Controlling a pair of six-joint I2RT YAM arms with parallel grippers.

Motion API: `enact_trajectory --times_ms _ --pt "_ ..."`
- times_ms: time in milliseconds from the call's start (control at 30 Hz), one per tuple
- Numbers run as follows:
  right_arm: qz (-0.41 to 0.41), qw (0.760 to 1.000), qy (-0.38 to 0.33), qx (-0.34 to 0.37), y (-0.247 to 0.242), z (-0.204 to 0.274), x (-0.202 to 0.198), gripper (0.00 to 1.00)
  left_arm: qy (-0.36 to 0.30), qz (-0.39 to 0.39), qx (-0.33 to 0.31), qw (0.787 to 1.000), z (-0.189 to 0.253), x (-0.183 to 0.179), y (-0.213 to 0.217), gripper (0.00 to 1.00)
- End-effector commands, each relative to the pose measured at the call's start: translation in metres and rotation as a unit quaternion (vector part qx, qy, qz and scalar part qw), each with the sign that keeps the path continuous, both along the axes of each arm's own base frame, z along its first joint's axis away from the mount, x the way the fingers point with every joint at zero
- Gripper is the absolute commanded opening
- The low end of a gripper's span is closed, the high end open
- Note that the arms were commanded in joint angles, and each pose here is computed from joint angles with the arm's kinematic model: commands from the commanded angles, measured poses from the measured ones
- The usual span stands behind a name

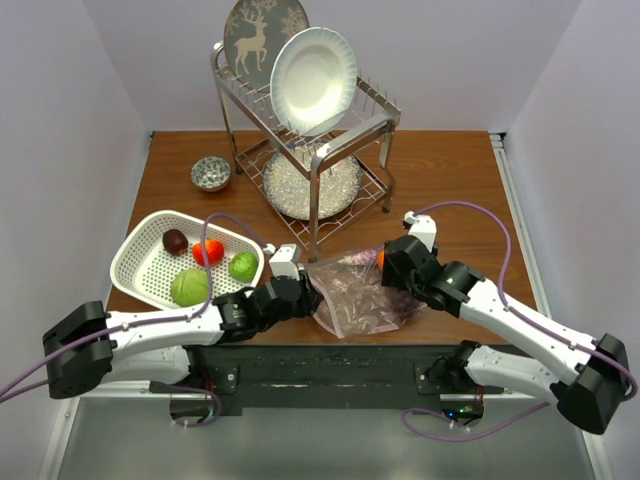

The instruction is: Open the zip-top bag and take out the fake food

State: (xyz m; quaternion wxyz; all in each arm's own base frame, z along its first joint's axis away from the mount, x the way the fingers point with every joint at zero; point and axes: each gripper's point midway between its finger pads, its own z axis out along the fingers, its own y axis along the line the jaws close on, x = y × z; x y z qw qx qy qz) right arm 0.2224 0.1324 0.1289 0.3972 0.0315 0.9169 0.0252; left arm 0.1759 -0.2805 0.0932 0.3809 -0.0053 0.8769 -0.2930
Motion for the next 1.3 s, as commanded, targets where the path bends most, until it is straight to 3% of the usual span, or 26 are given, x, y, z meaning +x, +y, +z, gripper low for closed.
enact_trajectory --times_ms 0,400,633,733,767,867,1267 --pt "-0.025 0.999 -0.037 0.013 0.000 0.026 0.034 0.68 -0.009 0.008 -0.046 0.999 0.001 0.006 -0.017 0.33" --pt "-0.032 0.998 0.014 0.043 0.002 -0.011 0.064 0.63 0.003 0.008 -0.044 0.999 -0.028 0.010 -0.032 0.20" --pt "-0.029 0.999 0.017 0.043 0.002 -0.011 0.062 0.36 0.026 0.003 -0.035 0.999 -0.052 0.000 -0.031 0.09" --pt "-0.029 0.999 0.016 0.042 0.002 -0.011 0.062 0.22 0.033 0.006 -0.023 0.999 -0.058 -0.003 -0.026 0.06" --pt "-0.029 0.999 0.018 0.041 0.002 -0.012 0.062 0.12 0.034 0.005 -0.022 0.999 -0.059 -0.005 -0.027 0.05" --pt "-0.023 0.998 0.017 0.049 0.005 -0.007 0.061 0.00 0.042 0.010 -0.014 0.999 -0.065 -0.008 -0.022 0.03" --pt "0.010 0.993 -0.025 0.117 0.009 0.052 0.038 0.00 0.051 0.008 -0.007 0.999 -0.075 -0.020 -0.022 0.00"
